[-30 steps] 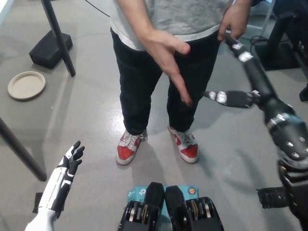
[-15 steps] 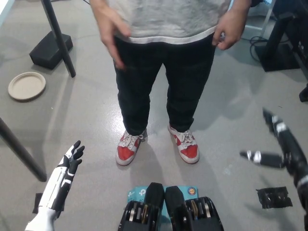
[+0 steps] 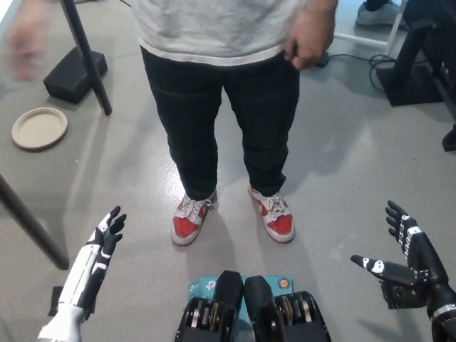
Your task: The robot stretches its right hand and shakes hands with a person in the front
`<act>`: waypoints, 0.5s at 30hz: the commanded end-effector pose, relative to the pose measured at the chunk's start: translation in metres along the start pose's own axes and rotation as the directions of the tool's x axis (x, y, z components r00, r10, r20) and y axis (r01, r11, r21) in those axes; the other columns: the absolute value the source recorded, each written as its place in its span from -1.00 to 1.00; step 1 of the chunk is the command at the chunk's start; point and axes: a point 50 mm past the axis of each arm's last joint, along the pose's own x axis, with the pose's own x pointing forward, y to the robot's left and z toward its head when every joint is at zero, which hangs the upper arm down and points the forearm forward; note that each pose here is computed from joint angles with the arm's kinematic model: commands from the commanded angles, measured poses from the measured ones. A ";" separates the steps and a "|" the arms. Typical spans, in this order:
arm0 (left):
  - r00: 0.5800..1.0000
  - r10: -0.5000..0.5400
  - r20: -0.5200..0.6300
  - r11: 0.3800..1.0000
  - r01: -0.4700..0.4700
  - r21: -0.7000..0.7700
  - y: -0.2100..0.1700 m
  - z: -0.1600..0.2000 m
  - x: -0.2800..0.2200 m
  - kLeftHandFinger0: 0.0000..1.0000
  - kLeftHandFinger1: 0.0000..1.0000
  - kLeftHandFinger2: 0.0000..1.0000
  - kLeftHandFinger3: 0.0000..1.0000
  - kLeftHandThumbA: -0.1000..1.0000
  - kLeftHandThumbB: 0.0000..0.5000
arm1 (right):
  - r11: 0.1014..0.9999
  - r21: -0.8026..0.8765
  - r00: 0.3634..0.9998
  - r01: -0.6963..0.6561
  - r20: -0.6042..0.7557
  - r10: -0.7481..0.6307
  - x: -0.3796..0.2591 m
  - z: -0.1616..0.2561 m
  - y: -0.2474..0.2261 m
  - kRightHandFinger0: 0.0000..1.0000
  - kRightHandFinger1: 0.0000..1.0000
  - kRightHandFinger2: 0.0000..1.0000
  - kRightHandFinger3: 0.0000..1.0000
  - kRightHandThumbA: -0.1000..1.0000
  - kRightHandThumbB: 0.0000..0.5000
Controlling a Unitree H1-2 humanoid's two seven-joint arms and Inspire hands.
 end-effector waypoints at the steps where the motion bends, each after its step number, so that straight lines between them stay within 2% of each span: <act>1: 0.998 -0.026 0.059 1.000 0.026 0.014 0.006 0.015 0.014 1.00 1.00 1.00 1.00 1.00 -0.44 | 1.000 0.015 0.986 0.005 0.165 -0.007 0.005 0.019 -0.002 1.00 1.00 1.00 1.00 1.00 0.11; 3: 0.998 -0.026 0.059 1.000 0.025 0.008 0.006 0.015 0.015 1.00 1.00 1.00 1.00 1.00 -0.46 | 1.000 0.018 0.985 0.001 0.170 -0.004 0.004 0.020 -0.001 1.00 1.00 1.00 1.00 1.00 0.16; 5: 0.998 -0.024 0.059 1.000 0.023 0.020 0.006 0.015 0.015 1.00 1.00 1.00 1.00 1.00 -0.37 | 1.000 0.013 0.983 0.004 0.182 -0.006 0.005 0.019 -0.002 1.00 1.00 1.00 1.00 1.00 0.17; 7: 0.999 -0.018 0.051 1.000 0.018 0.016 0.005 0.013 0.012 1.00 1.00 1.00 1.00 1.00 -0.32 | 1.000 0.005 0.983 0.000 0.184 -0.001 0.004 0.015 -0.002 1.00 1.00 1.00 1.00 1.00 0.10; 10: 0.999 -0.009 0.049 1.000 0.009 0.008 0.005 0.011 0.010 1.00 1.00 1.00 1.00 1.00 -0.32 | 1.000 0.000 0.983 -0.003 0.186 0.003 0.006 0.017 -0.001 1.00 1.00 1.00 1.00 1.00 0.14; 12: 0.999 -0.013 0.051 1.000 0.013 0.000 0.006 0.011 0.009 1.00 1.00 1.00 1.00 1.00 -0.36 | 1.000 -0.012 0.982 -0.008 0.186 0.010 0.006 0.019 0.000 1.00 1.00 1.00 1.00 1.00 0.24; 15: 0.999 -0.016 0.039 1.000 0.016 -0.007 0.005 0.010 0.007 1.00 1.00 1.00 1.00 1.00 -0.37 | 1.000 -0.026 0.980 -0.007 0.196 0.012 0.005 0.018 0.000 1.00 1.00 1.00 1.00 1.00 0.25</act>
